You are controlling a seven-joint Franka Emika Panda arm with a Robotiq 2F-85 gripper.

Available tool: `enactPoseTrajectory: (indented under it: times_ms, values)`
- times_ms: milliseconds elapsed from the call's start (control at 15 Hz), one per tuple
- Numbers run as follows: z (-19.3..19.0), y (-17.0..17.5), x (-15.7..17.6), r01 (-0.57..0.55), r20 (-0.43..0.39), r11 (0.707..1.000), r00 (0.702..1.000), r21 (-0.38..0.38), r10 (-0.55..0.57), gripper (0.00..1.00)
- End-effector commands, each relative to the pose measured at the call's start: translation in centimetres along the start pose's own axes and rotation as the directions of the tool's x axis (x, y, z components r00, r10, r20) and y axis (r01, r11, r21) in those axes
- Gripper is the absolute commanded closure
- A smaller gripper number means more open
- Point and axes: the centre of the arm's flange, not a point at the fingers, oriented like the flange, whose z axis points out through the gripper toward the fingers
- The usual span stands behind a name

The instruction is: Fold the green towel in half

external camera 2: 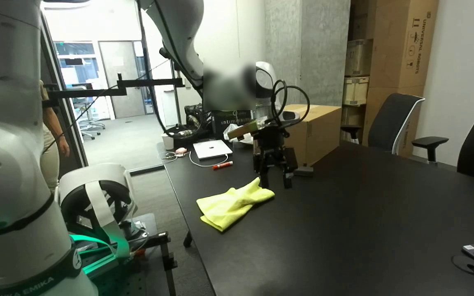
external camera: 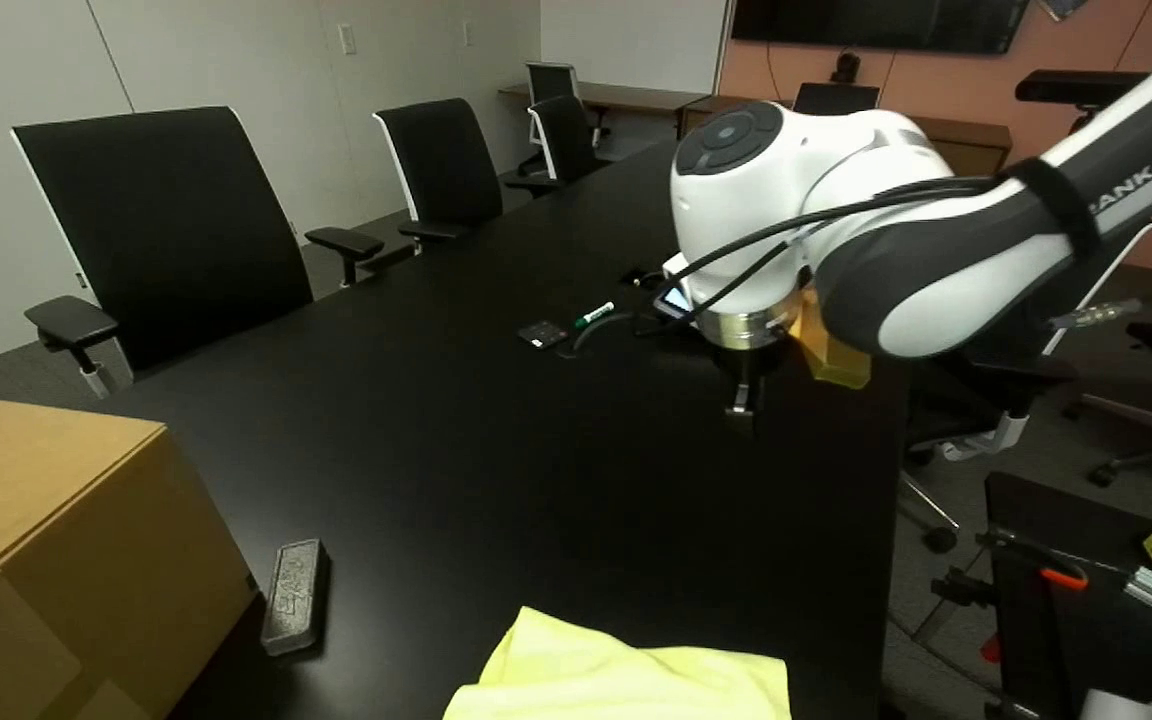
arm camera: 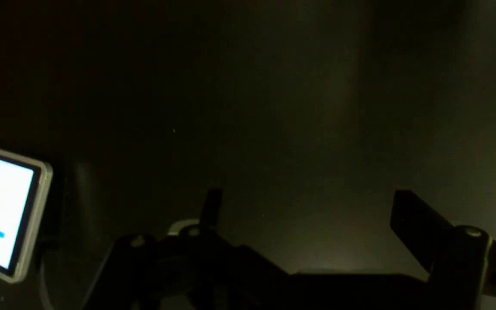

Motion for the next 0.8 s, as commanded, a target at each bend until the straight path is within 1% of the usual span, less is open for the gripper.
enactPoseTrajectory:
  times_ms: [0, 67, 267, 400, 533, 600, 667, 733]
  values:
    - [-0.6, 2.9, -8.7, -0.105, -0.028, 0.994, 0.994, 0.004, 0.105, 0.0]
    - [-0.8, 3.4, -10.4, -0.127, -0.024, 0.992, 0.992, 0.01, 0.127, 0.0]
    - [-1.7, 5.2, -15.2, -0.161, -0.054, 0.986, 0.985, 0.051, 0.164, 0.0]
    - [-2.2, 6.4, -17.3, -0.178, -0.083, 0.982, 0.98, 0.066, 0.183, 0.0]
    - [-3.1, 8.0, -19.0, -0.196, -0.133, 0.977, 0.969, 0.082, 0.206, 0.0]
    - [-3.0, 8.5, -19.3, -0.207, -0.18, 0.974, 0.959, 0.087, 0.22, 0.0]
    - [-2.0, 7.2, -15.9, -0.206, -0.089, 0.977, 0.973, 0.062, 0.211, 0.0]
    - [-2.3, 7.6, -16.5, -0.214, -0.103, 0.975, 0.97, 0.064, 0.22, 0.0]
